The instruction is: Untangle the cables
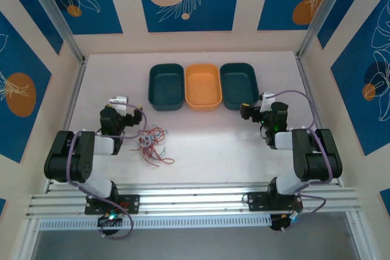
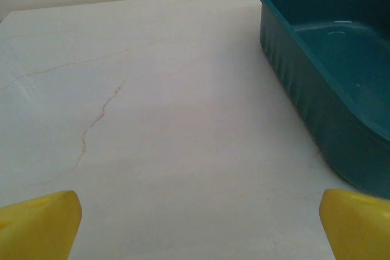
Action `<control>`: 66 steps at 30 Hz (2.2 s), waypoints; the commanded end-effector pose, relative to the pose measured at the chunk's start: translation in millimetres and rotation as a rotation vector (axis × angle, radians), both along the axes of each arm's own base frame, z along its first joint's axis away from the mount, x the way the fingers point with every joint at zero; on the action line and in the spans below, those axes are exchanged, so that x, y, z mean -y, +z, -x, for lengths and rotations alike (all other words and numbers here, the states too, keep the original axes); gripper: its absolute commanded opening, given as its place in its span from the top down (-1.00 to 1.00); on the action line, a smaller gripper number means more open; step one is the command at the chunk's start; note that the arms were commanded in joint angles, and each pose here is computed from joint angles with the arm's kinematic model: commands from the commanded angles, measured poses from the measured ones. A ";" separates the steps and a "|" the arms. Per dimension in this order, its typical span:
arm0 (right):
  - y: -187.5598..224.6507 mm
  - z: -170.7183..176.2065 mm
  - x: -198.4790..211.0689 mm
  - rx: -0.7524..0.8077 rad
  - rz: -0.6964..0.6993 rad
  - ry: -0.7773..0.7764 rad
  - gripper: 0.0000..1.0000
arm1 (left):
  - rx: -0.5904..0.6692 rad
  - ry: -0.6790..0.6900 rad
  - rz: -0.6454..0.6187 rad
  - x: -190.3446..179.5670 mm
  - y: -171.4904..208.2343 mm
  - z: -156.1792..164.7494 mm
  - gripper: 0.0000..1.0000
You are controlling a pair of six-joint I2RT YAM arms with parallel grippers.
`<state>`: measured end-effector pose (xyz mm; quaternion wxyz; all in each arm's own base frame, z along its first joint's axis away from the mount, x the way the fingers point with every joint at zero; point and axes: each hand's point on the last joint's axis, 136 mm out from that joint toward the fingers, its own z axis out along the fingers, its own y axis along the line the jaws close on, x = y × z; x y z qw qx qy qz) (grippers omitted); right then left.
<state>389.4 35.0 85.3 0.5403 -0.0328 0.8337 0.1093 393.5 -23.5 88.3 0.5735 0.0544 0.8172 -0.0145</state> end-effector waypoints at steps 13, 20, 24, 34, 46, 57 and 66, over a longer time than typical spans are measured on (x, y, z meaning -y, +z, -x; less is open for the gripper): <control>8.0 -6.1 1.5 0.021 -0.001 -0.014 -0.98 | 0.013 -0.031 -0.001 6.2 3.5 -2.7 -1.00; 8.2 -6.3 1.8 0.021 -0.002 -0.014 -0.98 | 0.013 -0.031 -0.001 6.3 3.6 -2.8 -1.00; 8.0 -6.0 1.9 0.021 -0.001 -0.015 -0.98 | 0.013 -0.031 -0.001 6.1 3.8 -2.7 -1.00; 8.1 -6.2 1.6 0.021 -0.002 -0.014 -0.98 | 0.012 -0.032 -0.001 6.4 3.2 -2.5 -1.00; 8.9 -5.9 2.2 0.025 -0.001 -0.016 -0.98 | 0.009 -0.031 0.000 6.4 2.9 -3.1 -1.00; 32.2 -2.8 12.6 -0.020 0.034 -0.095 -0.98 | 0.042 0.094 0.001 -14.5 16.3 2.4 -1.00; 83.3 29.0 11.1 -0.051 0.057 -0.240 -0.98 | 0.006 0.276 0.110 -38.1 79.3 28.8 -1.00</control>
